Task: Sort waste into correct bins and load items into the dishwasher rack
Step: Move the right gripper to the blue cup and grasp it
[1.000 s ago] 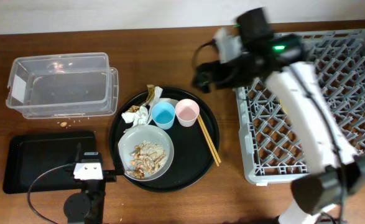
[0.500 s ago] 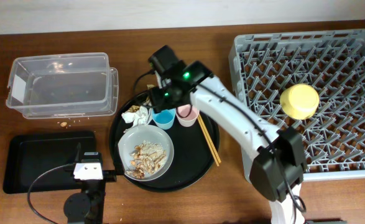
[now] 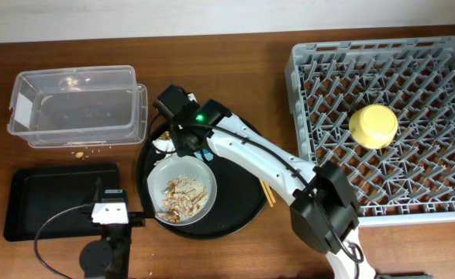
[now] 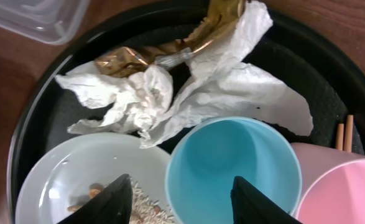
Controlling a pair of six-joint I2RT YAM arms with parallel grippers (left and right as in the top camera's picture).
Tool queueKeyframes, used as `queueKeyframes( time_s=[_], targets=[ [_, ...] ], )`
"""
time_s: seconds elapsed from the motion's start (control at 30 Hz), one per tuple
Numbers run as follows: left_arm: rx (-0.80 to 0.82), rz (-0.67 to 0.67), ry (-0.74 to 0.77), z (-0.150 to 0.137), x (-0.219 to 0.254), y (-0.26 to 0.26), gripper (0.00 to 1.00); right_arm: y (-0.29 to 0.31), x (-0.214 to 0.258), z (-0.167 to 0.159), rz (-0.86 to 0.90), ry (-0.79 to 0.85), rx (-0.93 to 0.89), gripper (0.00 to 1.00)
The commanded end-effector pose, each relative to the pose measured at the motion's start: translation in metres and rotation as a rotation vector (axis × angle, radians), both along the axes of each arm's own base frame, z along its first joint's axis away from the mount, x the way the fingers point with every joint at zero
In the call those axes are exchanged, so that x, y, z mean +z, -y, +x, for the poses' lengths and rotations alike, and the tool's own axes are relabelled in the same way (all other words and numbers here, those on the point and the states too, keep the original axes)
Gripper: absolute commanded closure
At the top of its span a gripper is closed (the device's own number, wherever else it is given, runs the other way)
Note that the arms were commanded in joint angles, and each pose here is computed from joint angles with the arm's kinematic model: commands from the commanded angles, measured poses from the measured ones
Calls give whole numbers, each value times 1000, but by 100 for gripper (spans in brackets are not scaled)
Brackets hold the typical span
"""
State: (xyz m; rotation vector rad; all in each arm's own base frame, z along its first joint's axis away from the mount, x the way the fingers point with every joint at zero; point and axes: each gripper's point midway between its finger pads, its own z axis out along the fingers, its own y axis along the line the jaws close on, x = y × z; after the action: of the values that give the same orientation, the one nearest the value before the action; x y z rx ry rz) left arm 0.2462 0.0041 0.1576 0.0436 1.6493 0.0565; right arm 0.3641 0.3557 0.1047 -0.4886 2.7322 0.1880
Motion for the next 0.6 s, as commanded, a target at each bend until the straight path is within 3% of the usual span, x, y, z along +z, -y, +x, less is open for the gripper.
queueKeyframes(
  time_s=[0.0,0.23,0.47,0.57],
  targets=[
    [-17,19,0,0,-1,3,1,4,-24,3,-43,-22,-27,48],
    [-16,19,0,0,-1,3,1,-7,-32,-6,-32,-43,-10,51],
    [-17,19,0,0,-1,3,1,-6,-42,-7,-58,-48,-11,60],
    [-17,19,1,0,-1,3,1,-7,-42,-6,-53,-44,-11,69]
  ],
)
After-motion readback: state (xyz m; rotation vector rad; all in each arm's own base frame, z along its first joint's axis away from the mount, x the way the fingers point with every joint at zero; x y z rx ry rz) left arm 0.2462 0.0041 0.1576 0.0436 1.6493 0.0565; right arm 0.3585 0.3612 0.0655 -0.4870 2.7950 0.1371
